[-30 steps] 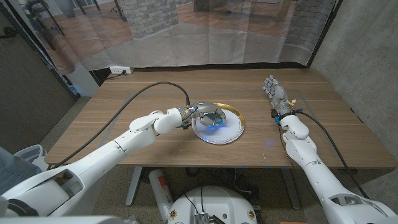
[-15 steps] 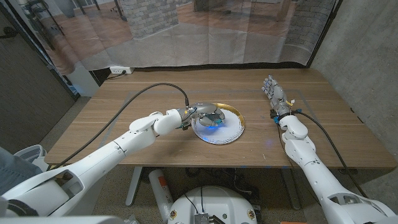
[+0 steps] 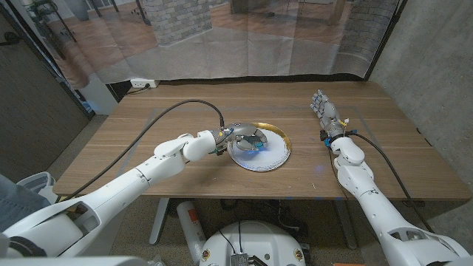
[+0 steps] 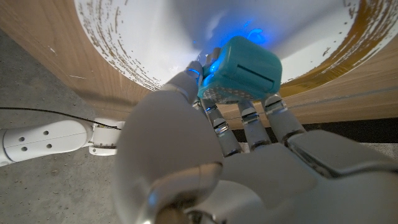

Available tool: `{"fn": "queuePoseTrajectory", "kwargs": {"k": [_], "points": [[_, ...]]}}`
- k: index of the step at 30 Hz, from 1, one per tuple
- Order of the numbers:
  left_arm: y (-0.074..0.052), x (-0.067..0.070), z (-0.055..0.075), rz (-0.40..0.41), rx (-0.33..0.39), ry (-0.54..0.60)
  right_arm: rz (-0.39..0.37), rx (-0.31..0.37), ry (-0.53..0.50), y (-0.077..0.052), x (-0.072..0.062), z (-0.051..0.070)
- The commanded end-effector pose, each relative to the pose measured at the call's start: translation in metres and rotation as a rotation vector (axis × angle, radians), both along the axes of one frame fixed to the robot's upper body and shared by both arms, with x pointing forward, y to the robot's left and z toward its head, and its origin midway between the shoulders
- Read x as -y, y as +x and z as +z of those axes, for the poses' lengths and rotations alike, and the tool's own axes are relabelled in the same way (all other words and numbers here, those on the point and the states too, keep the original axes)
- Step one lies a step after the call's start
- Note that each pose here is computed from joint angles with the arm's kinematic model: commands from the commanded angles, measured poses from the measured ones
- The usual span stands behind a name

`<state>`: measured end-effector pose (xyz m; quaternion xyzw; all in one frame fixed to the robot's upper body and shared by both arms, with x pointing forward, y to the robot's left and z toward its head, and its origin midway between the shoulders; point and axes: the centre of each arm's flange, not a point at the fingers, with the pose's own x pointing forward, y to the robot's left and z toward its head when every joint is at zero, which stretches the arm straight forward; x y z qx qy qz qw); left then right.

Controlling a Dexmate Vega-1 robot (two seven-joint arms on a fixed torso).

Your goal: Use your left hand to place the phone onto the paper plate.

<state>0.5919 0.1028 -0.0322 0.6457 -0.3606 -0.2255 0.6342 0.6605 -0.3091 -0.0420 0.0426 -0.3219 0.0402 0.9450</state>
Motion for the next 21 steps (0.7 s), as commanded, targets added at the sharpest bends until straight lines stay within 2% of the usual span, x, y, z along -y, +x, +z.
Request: {"fn": "queuePoseTrajectory", "kwargs": {"k": [1,2,21], "points": [[0.0029,-0.0005,0.0002,0.027,0.001,0.01,0.004,-0.003,0.0,0.0044,-0.0008,-0.001],[0.0036,-0.0004,0.0003,0.022,-0.016,0.011,0.004,-0.002,0.003,0.0044,-0.0006,-0.0011],[0.0047,0.0043,0.0025,0.031,0.01,0.016,0.001,-0.007,-0.001,0.0048,0.0054,0.0]]}}
